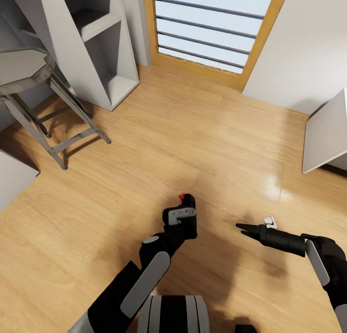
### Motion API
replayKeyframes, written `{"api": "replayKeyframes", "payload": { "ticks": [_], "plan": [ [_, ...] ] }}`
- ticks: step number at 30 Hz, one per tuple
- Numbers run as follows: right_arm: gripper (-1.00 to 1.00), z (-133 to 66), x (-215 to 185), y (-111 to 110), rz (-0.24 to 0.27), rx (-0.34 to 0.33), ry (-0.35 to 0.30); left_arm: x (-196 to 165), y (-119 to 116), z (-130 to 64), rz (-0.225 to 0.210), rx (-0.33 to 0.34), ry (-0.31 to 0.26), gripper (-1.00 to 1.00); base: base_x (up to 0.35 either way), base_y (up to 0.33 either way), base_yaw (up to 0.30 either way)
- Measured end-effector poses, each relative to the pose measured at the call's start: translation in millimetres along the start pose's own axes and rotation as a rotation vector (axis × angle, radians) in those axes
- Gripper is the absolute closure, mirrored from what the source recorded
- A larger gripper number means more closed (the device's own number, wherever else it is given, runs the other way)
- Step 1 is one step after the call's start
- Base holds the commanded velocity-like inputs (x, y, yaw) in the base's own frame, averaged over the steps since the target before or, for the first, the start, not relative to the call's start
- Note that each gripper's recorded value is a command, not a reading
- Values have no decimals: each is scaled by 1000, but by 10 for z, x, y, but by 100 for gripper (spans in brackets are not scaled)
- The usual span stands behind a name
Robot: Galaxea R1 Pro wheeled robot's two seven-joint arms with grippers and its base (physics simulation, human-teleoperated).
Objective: Attach the digital camera to the camera tripod in the bedroom.
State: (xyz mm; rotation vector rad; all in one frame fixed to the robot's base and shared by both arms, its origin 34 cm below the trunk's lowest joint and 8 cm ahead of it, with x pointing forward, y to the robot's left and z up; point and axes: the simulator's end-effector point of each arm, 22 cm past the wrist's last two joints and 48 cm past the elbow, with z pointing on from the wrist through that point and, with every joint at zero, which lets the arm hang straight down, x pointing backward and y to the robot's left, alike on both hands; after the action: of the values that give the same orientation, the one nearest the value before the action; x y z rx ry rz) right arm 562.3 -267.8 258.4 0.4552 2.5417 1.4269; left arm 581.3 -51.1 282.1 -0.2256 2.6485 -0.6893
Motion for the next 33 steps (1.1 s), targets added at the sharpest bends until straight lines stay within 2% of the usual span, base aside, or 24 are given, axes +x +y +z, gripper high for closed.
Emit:
{"api": "replayKeyframes", "payload": {
  "ticks": [9, 18, 19, 21, 23, 26, 27, 30, 31, 33],
  "plan": [
    [-100, -58, -67, 137, -22, -11, -16, -79, -172, -126, 25, 25, -24, 100, 0, 0, 0],
    [-100, -121, -137, 324, -52, -28, -32, -217, -123, -276, 36, 29, -51, 100, 0, 0, 0],
    [-100, -119, -140, 354, -55, -34, -33, -184, 12, -296, 17, 48, -27, 100, 0, 0, 0],
    [-100, -138, -155, 396, -61, -37, -37, -215, 61, -331, 4, 72, -28, 100, 0, 0, 0],
    [-100, -156, -169, 436, -68, -40, -40, -317, 151, -381, -30, 125, -47, 100, 0, 0, 0],
    [-100, -188, -193, 495, -77, -45, -45, -488, 226, -478, -66, 202, -89, 100, 0, 0, 0],
    [-100, -201, -203, 515, -81, -46, -47, -596, 290, -553, -85, 257, -118, 100, 0, 0, 0],
    [-100, -230, -224, 574, -90, -51, -53, -778, 391, -728, -110, 345, -163, 100, 0, 0, 0],
    [-100, -236, -229, 595, -94, -52, -55, -874, 466, -839, -126, 396, -186, 100, 0, 0, 0],
    [-100, -247, -239, 635, -100, -56, -58, -975, 534, -971, -148, 444, -205, 100, 0, 0, 0]
  ]
}}
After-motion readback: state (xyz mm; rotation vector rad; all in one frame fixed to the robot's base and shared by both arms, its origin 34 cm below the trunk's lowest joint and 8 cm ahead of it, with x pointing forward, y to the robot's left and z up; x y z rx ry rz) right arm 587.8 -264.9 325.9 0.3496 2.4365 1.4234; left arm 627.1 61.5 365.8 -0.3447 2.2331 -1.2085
